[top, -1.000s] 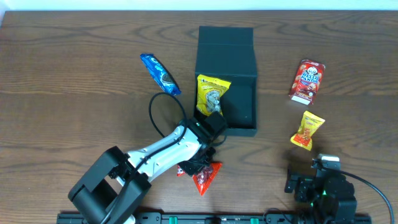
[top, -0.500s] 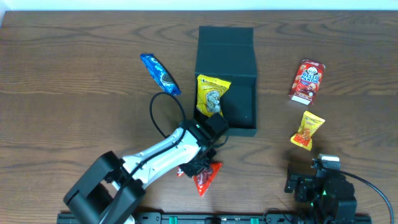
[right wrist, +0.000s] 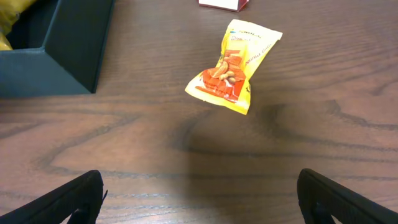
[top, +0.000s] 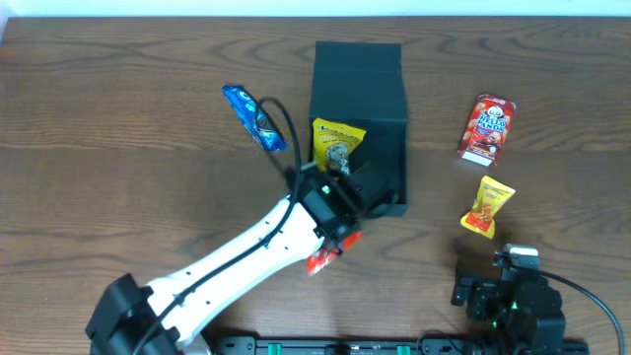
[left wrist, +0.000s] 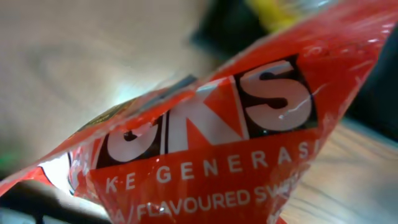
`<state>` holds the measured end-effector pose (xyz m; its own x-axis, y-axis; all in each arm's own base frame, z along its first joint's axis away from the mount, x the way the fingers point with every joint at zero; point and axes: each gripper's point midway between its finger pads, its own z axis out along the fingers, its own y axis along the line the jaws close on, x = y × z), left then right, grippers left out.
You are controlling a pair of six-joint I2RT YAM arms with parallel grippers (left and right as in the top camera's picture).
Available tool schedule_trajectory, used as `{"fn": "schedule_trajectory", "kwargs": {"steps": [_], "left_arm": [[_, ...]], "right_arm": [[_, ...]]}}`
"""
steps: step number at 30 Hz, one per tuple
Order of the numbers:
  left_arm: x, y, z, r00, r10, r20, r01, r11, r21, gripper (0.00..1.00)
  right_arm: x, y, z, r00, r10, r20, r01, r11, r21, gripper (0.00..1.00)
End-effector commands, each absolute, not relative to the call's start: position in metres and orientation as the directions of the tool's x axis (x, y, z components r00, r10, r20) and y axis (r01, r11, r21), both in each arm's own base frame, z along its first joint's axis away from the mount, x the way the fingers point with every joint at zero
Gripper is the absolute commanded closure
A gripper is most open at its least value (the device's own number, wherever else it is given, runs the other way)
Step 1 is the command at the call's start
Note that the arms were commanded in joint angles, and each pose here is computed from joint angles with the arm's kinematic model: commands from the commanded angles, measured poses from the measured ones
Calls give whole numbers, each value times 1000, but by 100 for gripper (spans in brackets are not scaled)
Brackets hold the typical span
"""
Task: Pack container
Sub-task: 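Lift the red packet into the box beside the yellow one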
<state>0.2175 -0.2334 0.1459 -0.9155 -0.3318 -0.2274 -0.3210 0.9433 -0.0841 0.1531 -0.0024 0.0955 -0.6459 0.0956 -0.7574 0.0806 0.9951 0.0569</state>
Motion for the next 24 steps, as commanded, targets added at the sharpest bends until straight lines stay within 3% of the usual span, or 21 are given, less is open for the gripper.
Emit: {"fn": "schedule_trajectory", "kwargs": {"steps": [1, 12, 24], "left_arm": [[247, -244, 178, -932, -79, -354, -69, 997, -40, 94], [309, -288, 174, -898, 313, -308, 289, 950, 122, 94], [335, -330, 128, -911, 305, -278, 304, 952, 49, 94]], "right_arm": [[152, -4, 94, -647, 94, -756, 87, 995, 50, 1], [152, -4, 94, -647, 94, -756, 86, 995, 50, 1], [152, -4, 94, -647, 94, -756, 87, 995, 50, 1]]}}
